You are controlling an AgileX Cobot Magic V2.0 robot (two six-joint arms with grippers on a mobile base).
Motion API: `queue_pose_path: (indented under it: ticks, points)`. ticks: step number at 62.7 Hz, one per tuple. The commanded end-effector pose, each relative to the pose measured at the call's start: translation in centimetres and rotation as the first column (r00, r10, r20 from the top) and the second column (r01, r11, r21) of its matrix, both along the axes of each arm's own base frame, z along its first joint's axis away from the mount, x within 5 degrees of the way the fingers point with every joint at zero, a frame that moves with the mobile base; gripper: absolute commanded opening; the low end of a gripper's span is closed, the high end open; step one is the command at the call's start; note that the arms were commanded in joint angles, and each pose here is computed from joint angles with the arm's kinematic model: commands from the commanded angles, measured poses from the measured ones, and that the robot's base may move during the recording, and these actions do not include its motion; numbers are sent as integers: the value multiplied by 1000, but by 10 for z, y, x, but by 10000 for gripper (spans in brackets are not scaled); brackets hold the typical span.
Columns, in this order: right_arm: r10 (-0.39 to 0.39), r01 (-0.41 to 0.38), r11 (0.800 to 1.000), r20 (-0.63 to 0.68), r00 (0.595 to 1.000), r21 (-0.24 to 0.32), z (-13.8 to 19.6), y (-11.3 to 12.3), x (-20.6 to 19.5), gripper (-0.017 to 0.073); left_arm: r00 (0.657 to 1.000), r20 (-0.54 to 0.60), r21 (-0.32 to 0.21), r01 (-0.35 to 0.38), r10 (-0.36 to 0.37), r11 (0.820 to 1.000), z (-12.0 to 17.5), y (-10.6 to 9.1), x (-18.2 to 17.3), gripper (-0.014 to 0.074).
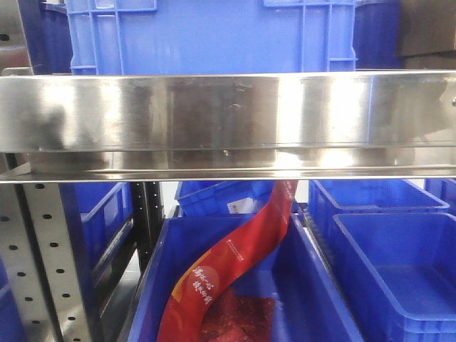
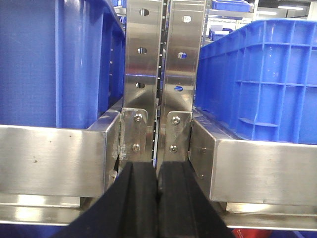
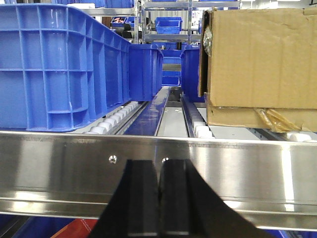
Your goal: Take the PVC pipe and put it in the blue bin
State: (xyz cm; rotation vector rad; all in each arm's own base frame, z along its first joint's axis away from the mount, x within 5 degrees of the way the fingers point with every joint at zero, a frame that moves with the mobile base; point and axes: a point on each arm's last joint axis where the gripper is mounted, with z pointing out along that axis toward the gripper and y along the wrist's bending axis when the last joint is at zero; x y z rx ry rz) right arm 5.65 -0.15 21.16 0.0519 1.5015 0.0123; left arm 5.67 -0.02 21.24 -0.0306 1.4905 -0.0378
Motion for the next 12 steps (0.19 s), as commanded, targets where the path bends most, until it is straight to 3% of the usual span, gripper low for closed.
queue_pose_path:
  ticks: [1, 12]
  points:
    - [-4, 5, 1000, 18, 1000, -12, 2, 0, 0, -169, 1000, 25, 3, 6, -6, 1000, 2, 0, -1, -111]
    - [-4, 5, 1000, 18, 1000, -12, 2, 0, 0, -169, 1000, 25, 3, 6, -6, 1000, 2, 0, -1, -111]
